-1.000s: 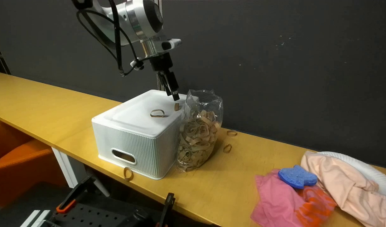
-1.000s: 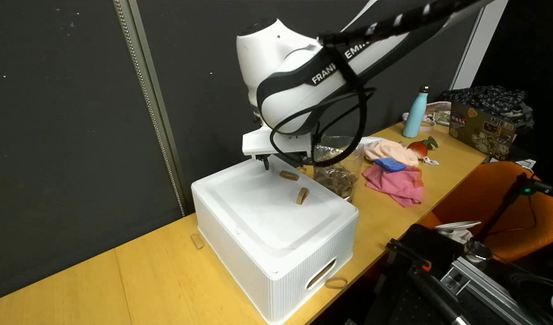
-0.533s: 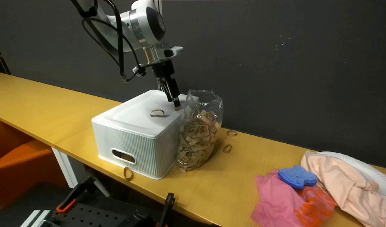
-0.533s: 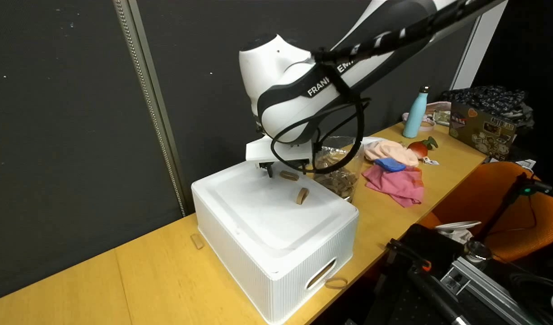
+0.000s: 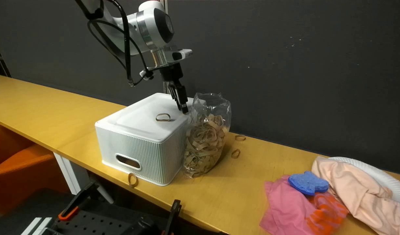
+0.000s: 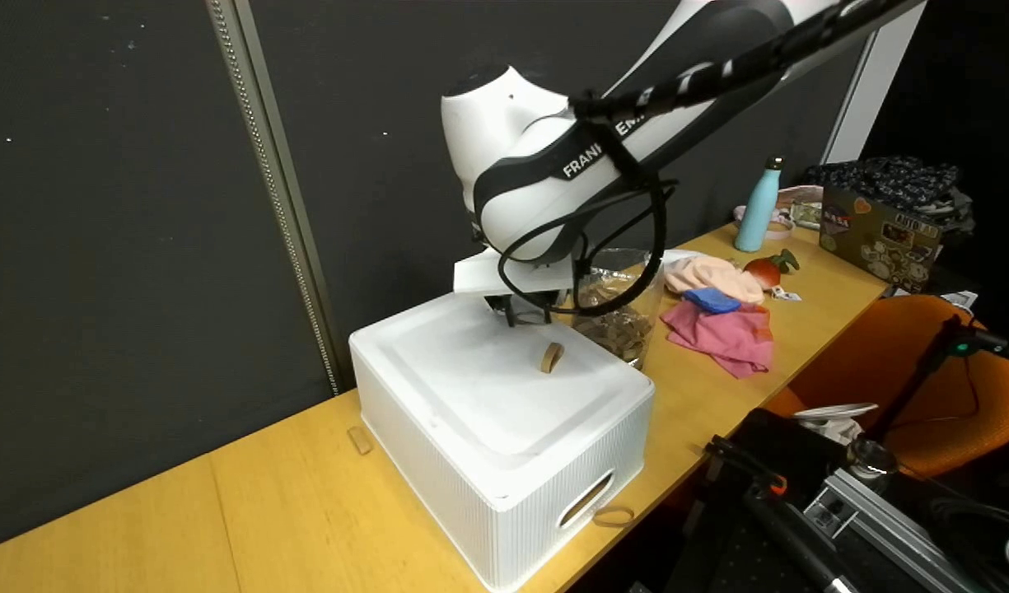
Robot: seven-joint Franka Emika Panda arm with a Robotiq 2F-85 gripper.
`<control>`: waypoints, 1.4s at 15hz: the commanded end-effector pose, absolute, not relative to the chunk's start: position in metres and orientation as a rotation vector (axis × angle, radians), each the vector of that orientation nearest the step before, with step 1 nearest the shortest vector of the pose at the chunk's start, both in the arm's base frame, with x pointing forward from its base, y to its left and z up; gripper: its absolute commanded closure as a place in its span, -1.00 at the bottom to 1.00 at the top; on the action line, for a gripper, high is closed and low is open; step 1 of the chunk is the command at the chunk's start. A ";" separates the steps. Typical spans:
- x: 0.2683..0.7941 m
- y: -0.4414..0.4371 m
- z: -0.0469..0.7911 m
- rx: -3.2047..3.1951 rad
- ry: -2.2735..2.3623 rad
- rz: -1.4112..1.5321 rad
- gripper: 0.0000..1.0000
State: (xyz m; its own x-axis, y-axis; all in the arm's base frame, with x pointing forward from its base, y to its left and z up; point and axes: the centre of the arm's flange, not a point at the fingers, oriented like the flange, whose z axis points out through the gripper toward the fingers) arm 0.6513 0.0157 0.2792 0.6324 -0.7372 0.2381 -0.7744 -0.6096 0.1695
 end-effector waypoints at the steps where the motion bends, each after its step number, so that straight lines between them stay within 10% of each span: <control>1: 0.656 0.015 0.283 2.612 -1.227 0.219 0.46; 5: 0.648 0.020 0.288 2.616 -1.228 0.225 0.99; 21: 0.553 -0.016 0.392 2.544 -1.371 0.344 0.99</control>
